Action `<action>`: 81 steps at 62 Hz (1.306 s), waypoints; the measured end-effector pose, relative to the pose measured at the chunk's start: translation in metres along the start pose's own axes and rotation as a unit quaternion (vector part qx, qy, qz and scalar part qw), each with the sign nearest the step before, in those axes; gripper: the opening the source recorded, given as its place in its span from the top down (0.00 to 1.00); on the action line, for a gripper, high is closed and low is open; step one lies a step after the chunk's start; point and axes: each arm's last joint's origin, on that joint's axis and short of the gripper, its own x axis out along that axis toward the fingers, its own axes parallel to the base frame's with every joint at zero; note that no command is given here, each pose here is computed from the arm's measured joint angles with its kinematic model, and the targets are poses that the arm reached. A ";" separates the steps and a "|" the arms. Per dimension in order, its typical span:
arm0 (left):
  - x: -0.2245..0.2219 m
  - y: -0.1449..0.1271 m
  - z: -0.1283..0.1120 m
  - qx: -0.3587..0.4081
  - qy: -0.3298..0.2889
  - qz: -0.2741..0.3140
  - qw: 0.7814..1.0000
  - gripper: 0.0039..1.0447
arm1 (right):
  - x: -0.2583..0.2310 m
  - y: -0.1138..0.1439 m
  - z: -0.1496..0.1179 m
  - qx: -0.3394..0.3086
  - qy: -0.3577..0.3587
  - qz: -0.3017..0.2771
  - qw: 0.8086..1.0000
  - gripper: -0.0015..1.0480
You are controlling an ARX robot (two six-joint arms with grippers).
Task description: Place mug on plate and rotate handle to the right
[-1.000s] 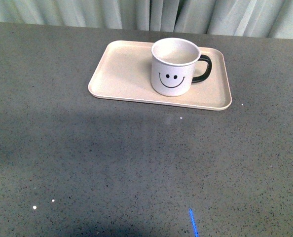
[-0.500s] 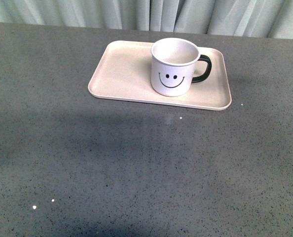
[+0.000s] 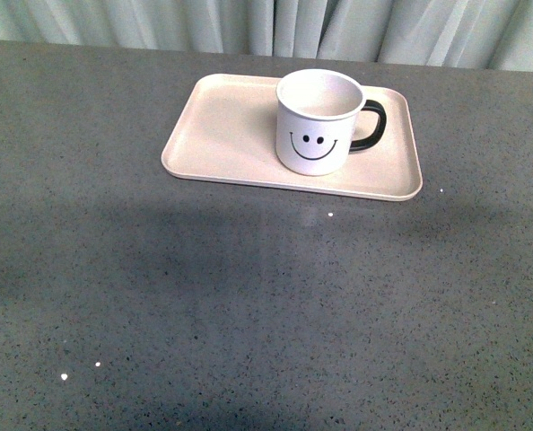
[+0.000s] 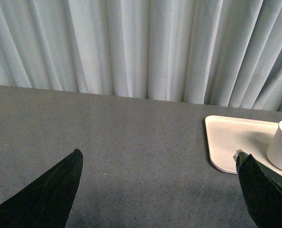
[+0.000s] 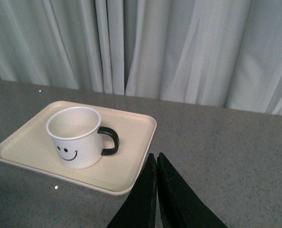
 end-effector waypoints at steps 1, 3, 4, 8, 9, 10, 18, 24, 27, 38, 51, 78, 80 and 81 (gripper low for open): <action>0.000 0.000 0.000 0.000 0.000 0.000 1.000 0.09 | -0.001 0.000 0.000 0.000 0.001 0.000 1.000 0.98; 0.000 0.000 0.000 0.000 0.000 0.000 1.000 0.09 | -0.004 0.000 -0.001 0.000 0.001 0.000 1.000 0.98; 0.000 0.000 0.000 0.000 0.000 0.000 1.000 0.09 | -0.005 0.000 0.000 0.000 0.001 0.000 1.000 0.98; 0.000 0.000 0.000 0.000 0.000 0.000 1.000 0.09 | -0.012 0.000 0.000 0.000 -0.002 0.000 1.000 0.98; 0.000 0.000 0.000 0.000 0.000 0.000 1.000 0.09 | -0.012 0.000 0.001 0.000 -0.002 0.000 1.000 0.98; 0.000 0.000 0.000 0.000 0.000 0.000 1.000 0.09 | -0.014 0.000 0.001 0.000 -0.002 0.000 1.000 0.98; 0.000 0.000 0.000 0.000 0.000 0.000 1.000 0.09 | -0.024 0.000 0.001 0.000 -0.001 0.000 1.000 0.98; 0.000 0.000 0.000 0.000 0.000 0.000 1.000 0.09 | -0.031 0.000 0.001 0.000 -0.002 0.000 1.000 0.98; 0.000 0.000 0.000 0.000 0.000 0.000 1.000 0.09 | -0.034 0.000 0.001 0.000 -0.003 0.000 1.000 0.98; 0.000 0.000 0.000 0.000 0.000 0.000 1.000 0.09 | -0.044 0.000 0.007 0.000 -0.011 0.000 1.000 0.98; 0.000 0.000 0.000 0.000 0.000 0.000 1.000 0.09 | -0.054 0.000 0.010 0.000 -0.016 0.000 1.000 0.98; 0.000 0.000 0.000 0.000 0.000 0.000 1.000 0.09 | -0.067 0.000 0.011 0.000 -0.020 0.000 1.000 0.98; 0.000 0.000 0.000 0.000 0.000 0.000 1.000 0.09 | -0.067 0.000 0.011 0.000 -0.020 0.000 1.000 0.98; 0.000 0.000 0.000 0.000 0.000 0.000 1.000 0.09 | -0.068 0.000 0.011 0.000 -0.019 0.000 1.000 0.98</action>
